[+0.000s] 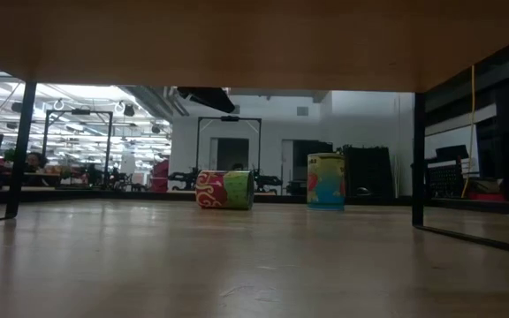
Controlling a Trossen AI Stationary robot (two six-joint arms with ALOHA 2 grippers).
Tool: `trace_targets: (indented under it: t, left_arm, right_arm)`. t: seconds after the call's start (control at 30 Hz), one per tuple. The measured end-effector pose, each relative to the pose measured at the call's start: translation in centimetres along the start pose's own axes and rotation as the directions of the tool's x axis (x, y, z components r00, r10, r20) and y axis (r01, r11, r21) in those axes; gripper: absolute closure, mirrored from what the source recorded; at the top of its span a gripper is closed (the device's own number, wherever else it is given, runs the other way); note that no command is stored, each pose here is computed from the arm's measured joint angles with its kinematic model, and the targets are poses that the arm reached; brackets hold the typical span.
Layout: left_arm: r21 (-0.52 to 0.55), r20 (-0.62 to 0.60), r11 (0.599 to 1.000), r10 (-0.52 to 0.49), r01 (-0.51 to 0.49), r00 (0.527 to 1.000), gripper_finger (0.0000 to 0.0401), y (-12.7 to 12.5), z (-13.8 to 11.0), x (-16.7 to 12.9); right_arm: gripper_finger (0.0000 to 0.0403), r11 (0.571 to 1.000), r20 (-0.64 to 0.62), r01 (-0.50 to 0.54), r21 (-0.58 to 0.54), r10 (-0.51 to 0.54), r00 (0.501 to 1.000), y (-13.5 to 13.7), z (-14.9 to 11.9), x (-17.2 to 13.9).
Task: Pick and place cans onto a shelf
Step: Put the canned chicken soup on the shelf, then put the canned tomatoes on the shelf
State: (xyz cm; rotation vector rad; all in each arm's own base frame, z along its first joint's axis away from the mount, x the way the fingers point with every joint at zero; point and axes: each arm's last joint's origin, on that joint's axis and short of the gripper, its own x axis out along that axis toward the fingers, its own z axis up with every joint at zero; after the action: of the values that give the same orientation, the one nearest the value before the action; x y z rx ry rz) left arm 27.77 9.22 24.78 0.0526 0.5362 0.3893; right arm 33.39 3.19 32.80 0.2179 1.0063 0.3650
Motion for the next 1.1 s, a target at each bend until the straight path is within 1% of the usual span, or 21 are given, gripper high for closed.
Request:
trace_targets:
  t: [0.1,0.23,0.43,0.53,0.87,1.1]
  left_arm:
    - [0.0,0.0,1.0,0.0,0.0,1.0,0.0318,0.0,0.0,0.0]
    - [0.0,0.0,1.0,0.0,0.0,1.0,0.0318,0.0,0.0,0.0]
    - [0.0,0.0,1.0,0.0,0.0,1.0,0.0318,0.0,0.0,0.0]
    - [0.0,0.0,1.0,0.0,0.0,1.0,0.0318,0.0,0.0,0.0]
    - [0.0,0.0,1.0,0.0,0.0,1.0,0.0318,0.01,0.0,0.0]
    - [0.0,0.0,1.0,0.0,0.0,1.0,0.0318,0.01,0.0,0.0]
  right_arm:
    - [0.0377,0.999,0.001,-0.032,-0.002,0.032,0.999,0.12,0.02,0.01]
    - [0.0371,0.999,0.005,-0.04,-0.004,0.04,0.999,0.14,0.07,0.0]
    - [0.0316,0.999,0.006,-0.041,-0.004,0.041,0.999,0.13,0.08,0.0]
    - [0.0301,0.999,0.007,-0.041,-0.004,0.041,0.999,0.13,0.09,0.0]
    - [0.0298,0.999,0.011,-0.041,-0.006,0.041,0.999,0.14,0.13,0.0]
    - [0.0298,0.999,0.058,-0.043,-0.029,0.045,0.997,0.18,0.62,-0.03]
